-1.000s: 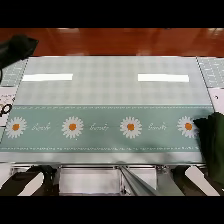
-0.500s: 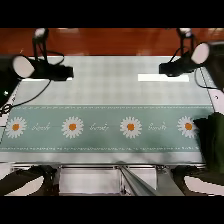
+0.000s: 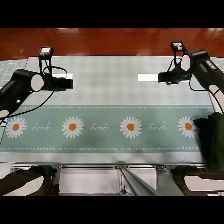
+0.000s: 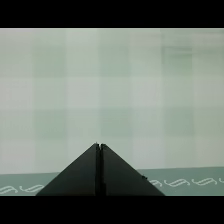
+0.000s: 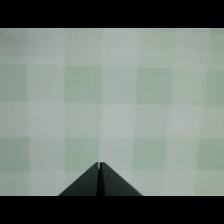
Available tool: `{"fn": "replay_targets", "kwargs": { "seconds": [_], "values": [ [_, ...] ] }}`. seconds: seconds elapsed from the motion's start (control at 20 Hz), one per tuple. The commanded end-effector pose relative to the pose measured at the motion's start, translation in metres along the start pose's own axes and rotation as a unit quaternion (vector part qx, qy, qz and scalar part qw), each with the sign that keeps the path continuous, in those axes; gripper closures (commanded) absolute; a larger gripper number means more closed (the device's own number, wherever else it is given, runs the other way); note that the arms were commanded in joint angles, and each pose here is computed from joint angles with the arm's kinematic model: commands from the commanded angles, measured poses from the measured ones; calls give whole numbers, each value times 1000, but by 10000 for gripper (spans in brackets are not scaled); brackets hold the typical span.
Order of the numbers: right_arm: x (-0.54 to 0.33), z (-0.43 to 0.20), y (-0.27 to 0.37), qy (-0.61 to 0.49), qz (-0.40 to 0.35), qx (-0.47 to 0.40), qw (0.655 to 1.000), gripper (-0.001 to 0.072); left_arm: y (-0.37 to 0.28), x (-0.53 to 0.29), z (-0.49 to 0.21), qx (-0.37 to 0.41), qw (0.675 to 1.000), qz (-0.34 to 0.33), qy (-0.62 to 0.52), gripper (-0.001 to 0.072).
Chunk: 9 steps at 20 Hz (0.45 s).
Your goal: Fold the shirts.
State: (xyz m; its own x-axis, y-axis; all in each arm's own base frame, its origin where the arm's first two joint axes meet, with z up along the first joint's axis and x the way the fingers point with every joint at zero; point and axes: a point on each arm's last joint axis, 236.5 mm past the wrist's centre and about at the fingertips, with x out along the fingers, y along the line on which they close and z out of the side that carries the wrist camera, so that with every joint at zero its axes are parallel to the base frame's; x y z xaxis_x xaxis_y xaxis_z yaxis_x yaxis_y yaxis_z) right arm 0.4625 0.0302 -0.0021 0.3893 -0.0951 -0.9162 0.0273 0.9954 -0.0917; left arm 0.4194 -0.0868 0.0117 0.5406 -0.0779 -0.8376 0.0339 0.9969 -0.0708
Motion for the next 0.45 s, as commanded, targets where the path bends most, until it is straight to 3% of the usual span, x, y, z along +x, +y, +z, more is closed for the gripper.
{"fn": "replay_targets", "kwargs": {
  "seconds": [0.0, 0.4],
  "values": [
    [2, -1, -4, 2, -6, 1, 1000, 683, 2, 2, -2, 2, 1000, 4, 1, 689],
    [2, 0, -4, 1, -6, 1, 1000, 683, -3, 2, 16, 2, 999, -6, -36, 688]
  ]
}}
